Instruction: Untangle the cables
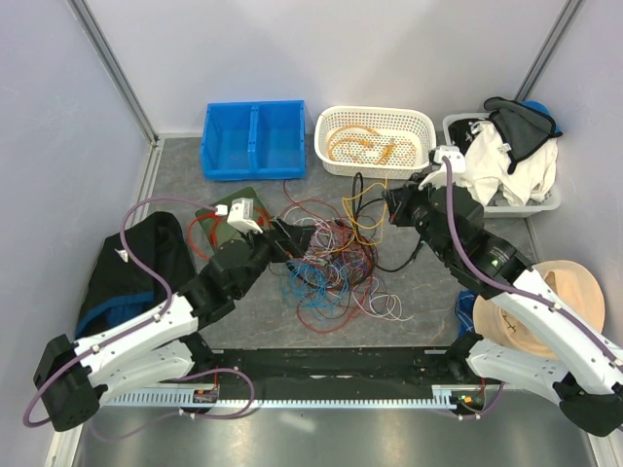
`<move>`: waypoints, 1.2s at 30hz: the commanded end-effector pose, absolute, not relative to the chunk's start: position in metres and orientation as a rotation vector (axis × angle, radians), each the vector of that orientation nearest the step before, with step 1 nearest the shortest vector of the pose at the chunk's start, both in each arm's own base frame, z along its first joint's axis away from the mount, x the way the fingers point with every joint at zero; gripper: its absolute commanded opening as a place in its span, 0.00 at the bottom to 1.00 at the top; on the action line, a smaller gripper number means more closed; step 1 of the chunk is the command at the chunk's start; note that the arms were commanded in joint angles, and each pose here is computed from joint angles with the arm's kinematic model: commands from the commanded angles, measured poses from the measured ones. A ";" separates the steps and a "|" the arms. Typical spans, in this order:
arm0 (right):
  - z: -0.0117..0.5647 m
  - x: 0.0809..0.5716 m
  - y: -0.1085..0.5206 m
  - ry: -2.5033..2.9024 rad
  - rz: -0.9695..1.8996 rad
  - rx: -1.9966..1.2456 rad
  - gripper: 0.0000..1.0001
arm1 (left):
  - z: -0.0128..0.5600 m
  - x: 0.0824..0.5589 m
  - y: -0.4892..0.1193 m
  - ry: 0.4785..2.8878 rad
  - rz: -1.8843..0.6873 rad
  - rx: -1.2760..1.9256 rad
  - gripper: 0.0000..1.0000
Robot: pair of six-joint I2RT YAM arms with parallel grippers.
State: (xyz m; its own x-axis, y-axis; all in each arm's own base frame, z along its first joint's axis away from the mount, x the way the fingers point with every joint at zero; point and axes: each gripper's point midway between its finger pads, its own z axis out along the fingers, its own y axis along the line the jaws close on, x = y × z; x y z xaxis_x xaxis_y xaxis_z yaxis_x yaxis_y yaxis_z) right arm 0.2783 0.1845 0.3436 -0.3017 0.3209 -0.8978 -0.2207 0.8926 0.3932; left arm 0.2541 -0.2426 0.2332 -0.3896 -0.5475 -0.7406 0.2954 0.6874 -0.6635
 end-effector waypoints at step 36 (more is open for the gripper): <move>0.422 0.227 0.203 1.634 0.893 -0.057 0.00 | 0.407 0.239 -0.274 1.152 -0.891 0.346 0.98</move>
State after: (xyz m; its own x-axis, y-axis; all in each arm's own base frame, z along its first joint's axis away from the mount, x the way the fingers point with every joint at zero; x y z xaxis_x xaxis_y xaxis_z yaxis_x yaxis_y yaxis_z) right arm 0.2386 0.2013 0.4022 -0.3052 0.3837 -0.8716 -0.4358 0.7575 0.4861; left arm 0.2354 -0.2389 0.4221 0.1051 -0.5886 -0.8016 0.6950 0.6200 -0.3641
